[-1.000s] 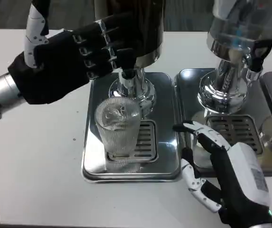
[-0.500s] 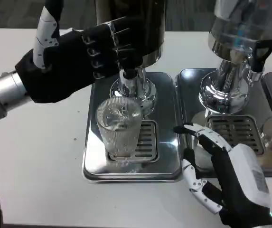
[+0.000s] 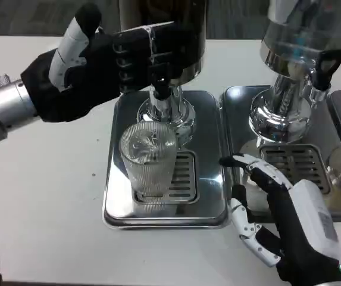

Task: Grasp the cup under the faucet to collect the drink, then remove the cup.

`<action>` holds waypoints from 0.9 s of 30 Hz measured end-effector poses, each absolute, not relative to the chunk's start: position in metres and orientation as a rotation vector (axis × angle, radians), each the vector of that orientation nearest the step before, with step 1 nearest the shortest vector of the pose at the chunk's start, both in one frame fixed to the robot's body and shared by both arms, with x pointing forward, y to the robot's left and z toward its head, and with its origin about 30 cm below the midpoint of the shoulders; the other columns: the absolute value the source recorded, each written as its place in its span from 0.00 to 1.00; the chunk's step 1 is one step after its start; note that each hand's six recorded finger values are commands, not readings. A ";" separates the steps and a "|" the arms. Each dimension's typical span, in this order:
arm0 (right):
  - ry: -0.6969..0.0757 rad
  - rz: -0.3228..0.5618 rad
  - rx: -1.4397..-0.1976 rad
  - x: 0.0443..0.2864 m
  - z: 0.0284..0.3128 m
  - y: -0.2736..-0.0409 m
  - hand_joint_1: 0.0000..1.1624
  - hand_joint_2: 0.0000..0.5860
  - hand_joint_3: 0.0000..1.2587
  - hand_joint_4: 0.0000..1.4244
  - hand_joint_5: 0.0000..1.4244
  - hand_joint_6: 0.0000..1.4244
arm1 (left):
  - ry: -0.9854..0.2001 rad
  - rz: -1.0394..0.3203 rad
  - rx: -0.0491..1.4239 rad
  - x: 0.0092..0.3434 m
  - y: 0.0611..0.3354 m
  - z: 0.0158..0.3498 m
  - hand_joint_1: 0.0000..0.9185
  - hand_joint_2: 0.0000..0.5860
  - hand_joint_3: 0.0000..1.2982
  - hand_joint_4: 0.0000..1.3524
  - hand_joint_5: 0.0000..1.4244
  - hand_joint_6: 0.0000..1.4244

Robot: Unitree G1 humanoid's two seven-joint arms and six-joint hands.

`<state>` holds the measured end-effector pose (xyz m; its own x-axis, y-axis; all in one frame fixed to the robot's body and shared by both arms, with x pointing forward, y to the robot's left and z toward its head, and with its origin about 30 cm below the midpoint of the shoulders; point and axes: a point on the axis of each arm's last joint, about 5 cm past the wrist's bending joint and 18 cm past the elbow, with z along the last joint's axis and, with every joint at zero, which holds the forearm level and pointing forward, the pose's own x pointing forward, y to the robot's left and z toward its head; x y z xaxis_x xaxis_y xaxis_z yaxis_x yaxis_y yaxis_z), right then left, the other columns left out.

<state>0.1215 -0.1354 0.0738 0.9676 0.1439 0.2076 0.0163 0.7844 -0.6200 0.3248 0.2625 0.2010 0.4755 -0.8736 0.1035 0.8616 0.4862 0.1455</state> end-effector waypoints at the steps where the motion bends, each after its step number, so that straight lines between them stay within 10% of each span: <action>1: -0.251 0.070 -0.667 0.122 0.074 -0.135 0.40 0.98 0.28 0.16 0.14 0.21 | -0.176 -1.061 0.086 0.325 0.262 0.202 0.00 0.07 0.11 0.02 0.05 0.04; 27: -0.239 0.064 -0.662 0.123 0.075 -0.140 0.40 0.98 0.27 0.16 0.14 0.21 | -0.217 -1.054 0.260 0.316 0.266 0.203 0.00 0.08 0.13 0.03 0.05 0.04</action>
